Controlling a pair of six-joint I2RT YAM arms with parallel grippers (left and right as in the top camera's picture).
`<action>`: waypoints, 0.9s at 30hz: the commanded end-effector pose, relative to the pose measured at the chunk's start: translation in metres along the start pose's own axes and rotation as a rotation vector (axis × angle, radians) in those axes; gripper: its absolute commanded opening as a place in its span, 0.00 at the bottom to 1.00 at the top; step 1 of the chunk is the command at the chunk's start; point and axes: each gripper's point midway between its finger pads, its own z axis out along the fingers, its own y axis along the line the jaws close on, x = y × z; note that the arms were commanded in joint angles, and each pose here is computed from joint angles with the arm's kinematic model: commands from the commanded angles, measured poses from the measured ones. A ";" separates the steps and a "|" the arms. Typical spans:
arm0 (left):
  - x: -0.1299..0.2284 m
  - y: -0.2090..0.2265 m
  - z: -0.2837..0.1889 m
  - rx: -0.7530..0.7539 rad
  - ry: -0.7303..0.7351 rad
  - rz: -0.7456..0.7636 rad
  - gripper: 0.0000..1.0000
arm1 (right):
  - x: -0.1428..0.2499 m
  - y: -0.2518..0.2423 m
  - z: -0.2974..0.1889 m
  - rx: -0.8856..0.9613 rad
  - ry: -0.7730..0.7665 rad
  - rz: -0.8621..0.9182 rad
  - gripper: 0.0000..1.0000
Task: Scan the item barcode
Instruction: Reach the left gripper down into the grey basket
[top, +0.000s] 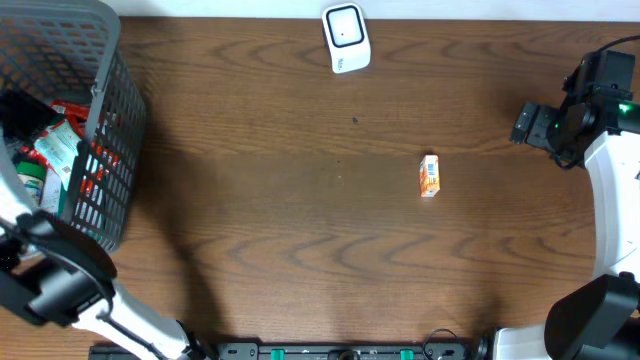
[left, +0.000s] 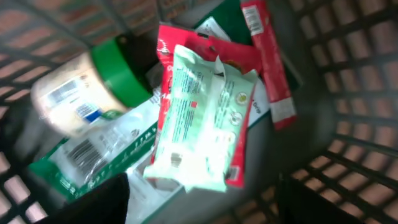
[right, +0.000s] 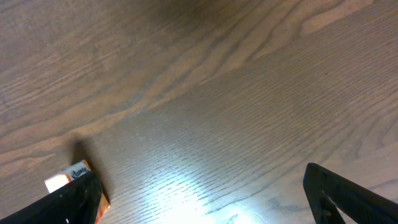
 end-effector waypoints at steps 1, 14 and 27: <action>0.005 0.004 0.032 -0.019 0.060 0.097 0.75 | -0.003 -0.001 -0.003 0.004 -0.012 0.001 0.99; 0.009 0.007 0.066 -0.034 0.104 0.095 0.75 | -0.003 -0.001 -0.003 0.003 -0.011 0.001 0.99; 0.020 0.019 0.077 -0.053 0.136 0.072 0.74 | -0.003 -0.001 -0.003 0.004 -0.012 0.001 0.99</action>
